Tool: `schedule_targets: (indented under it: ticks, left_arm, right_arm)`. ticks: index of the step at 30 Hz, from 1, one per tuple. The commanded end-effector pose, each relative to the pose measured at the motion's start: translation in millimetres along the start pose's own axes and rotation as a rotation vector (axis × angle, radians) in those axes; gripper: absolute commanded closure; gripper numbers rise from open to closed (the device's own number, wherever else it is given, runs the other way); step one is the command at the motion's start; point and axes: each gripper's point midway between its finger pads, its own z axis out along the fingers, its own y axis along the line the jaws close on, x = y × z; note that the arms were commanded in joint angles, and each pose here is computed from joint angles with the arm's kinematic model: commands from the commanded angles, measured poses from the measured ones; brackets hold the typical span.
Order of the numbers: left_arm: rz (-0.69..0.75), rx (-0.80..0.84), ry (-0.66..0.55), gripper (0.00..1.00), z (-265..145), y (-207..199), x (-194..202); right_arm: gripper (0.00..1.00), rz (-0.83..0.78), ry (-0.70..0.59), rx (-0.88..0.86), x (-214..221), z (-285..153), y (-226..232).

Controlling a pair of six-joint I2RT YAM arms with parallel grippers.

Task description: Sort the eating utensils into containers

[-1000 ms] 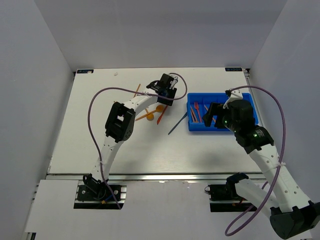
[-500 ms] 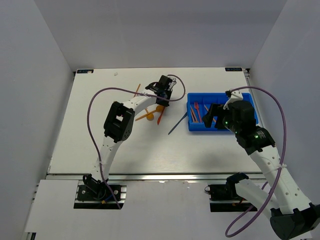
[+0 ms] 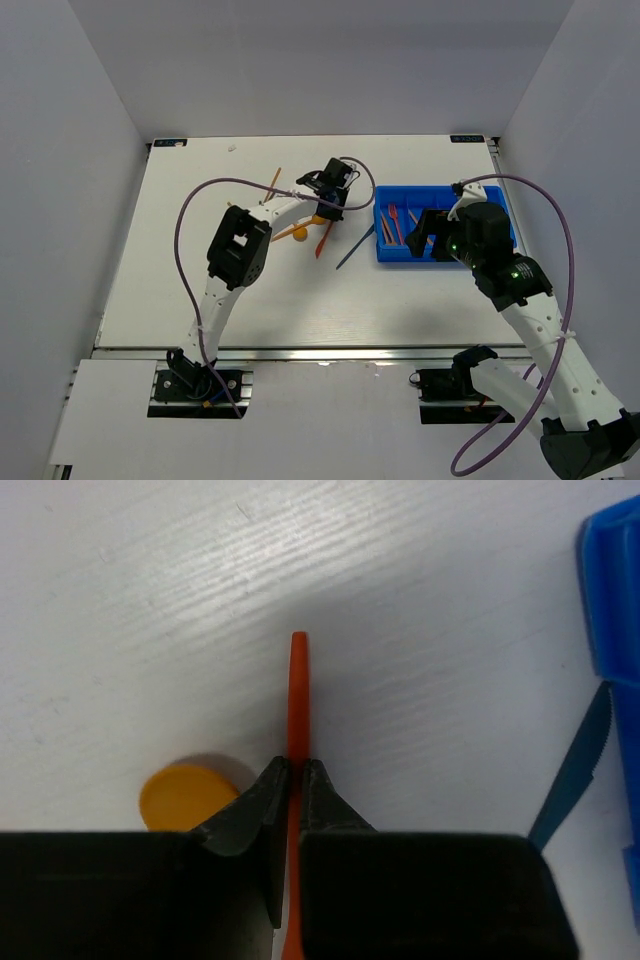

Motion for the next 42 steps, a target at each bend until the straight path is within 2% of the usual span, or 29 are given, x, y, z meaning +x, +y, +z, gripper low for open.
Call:
schedule_targets:
  ticks: [1,5,11,15,16,17,20,24,30,33,36,37,39,40,42]
  left_arm:
    - [-0.053,0.026,0.044,1.00,-32.2,-13.9,9.4]
    - [-0.104,0.010,-0.046,1.00,-63.5,-13.3,-16.0]
    - [-0.131,0.008,-0.107,1.00,-100.7,-11.3,-21.2]
    - [-0.177,0.038,-0.152,1.00,-122.6,-13.9,-21.1]
    - [-0.188,0.051,-0.165,1.00,-127.7,-16.1,-21.1]
    - [-0.203,0.075,-0.195,1.00,-138.2,-19.0,-23.4]
    - [-0.261,0.139,-0.266,1.00,-157.6,-33.0,-31.1]
    - [-0.353,0.207,-0.344,1.00,-190.1,-48.0,-26.9]
    - [-0.429,0.282,-0.407,1.00,-212.7,-59.9,-27.6]
    - [-0.447,0.314,-0.434,1.00,-224.1,-63.4,-28.4]
    - [-0.448,0.344,-0.436,1.00,-231.2,-68.5,-27.5]
    - [-0.445,0.353,-0.434,1.00,-232.7,-71.1,-26.5]
    - [-0.449,0.355,-0.432,1.00,-233.9,-71.1,-23.0]
    - [-0.451,0.361,-0.432,1.00,-234.4,-71.5,-21.4]
    - [-0.463,0.369,-0.450,1.00,-240.4,-69.5,-21.4]
  right_arm:
    - [0.16,0.002,-0.050,-0.043,-17.9,-8.8,10.7]
    - [0.16,0.006,-0.044,-0.078,-15.1,-6.0,16.2]
    - [0.16,0.010,-0.002,-0.166,0.8,7.7,28.2]
    - [0.16,0.045,0.011,-0.314,10.8,19.6,51.5]
    - [0.16,0.044,-0.031,-0.424,1.6,18.9,70.3]
    - [0.17,0.097,-0.003,-0.457,14.5,25.2,74.0]
    - [0.17,0.154,-0.038,-0.525,13.6,36.1,94.1]
    - [0.17,0.176,-0.031,-0.563,14.3,53.9,119.6]
    - [0.19,0.190,0.051,-0.509,21.2,92.8,144.7]
    - [0.21,0.196,0.087,-0.429,30.4,112.6,140.8]
    - [0.32,0.186,0.081,-0.444,29.2,119.6,146.8]
    - [0.45,0.175,0.069,-0.462,25.2,120.9,151.2]
    - [0.57,0.159,0.056,-0.482,19.8,121.4,156.2]
    - [0.68,0.148,0.046,-0.499,15.2,121.7,160.6]
    - [0.78,0.121,0.039,-0.499,14.8,126.4,160.9]
